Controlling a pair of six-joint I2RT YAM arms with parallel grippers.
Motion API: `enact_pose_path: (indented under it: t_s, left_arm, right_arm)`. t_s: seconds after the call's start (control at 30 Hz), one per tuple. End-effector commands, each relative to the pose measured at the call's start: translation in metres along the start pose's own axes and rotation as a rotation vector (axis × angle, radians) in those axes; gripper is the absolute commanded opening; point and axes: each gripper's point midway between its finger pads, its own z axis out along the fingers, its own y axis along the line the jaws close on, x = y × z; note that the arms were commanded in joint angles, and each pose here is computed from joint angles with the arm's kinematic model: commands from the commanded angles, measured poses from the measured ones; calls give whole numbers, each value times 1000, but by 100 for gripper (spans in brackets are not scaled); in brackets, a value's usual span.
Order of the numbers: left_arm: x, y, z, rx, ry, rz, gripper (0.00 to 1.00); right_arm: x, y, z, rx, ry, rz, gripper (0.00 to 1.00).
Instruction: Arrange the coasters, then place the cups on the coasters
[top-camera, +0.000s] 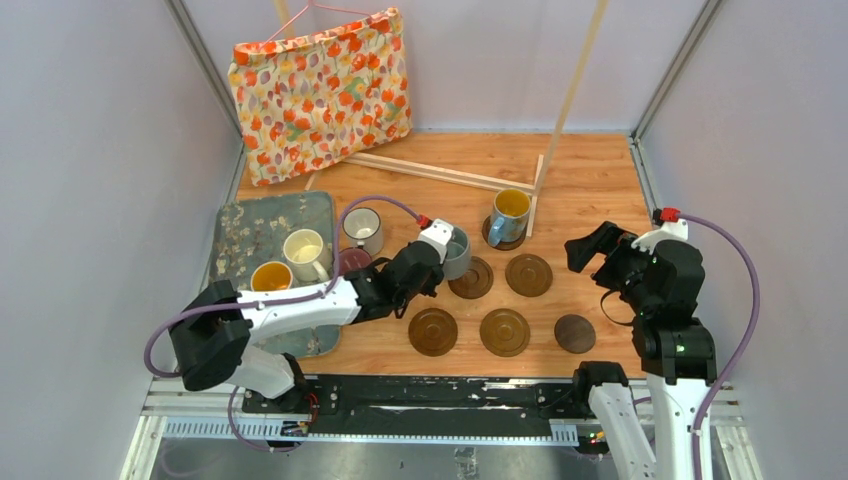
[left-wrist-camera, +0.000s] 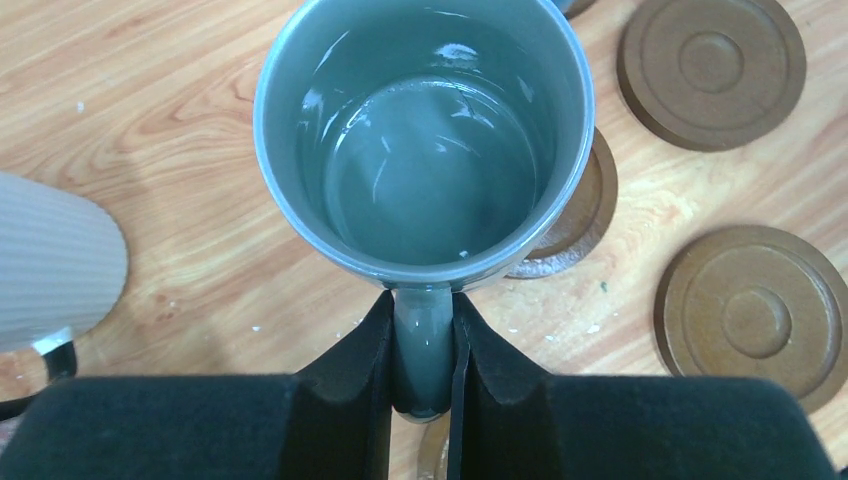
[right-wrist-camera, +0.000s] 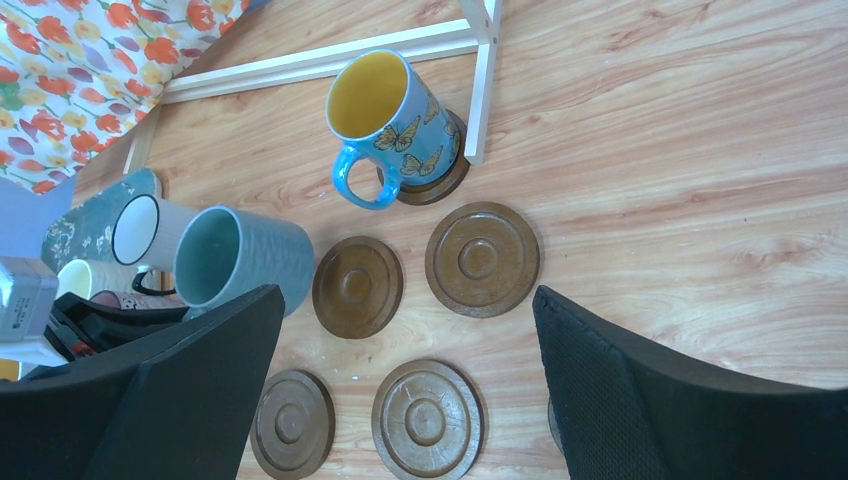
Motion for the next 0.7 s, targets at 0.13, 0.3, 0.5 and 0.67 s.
enact_pose_path:
  t_s: [0.13, 0.3, 0.5, 0.67]
  left_arm:
    - [-26, -45, 9, 145, -80, -25, 0]
    - [-20, -63, 16, 171, -65, 6, 0]
    - [-18, -75, 20, 179, -58, 25, 0]
    - [-17, -78, 24, 175, -56, 29, 0]
  right_arm:
    - [0, 6, -1, -33, -14, -7, 100]
    - [1, 5, -2, -33, -18, -9, 100]
    - [0, 6, -4, -38, -26, -10, 100]
    - [0, 6, -4, -38, -24, -11, 100]
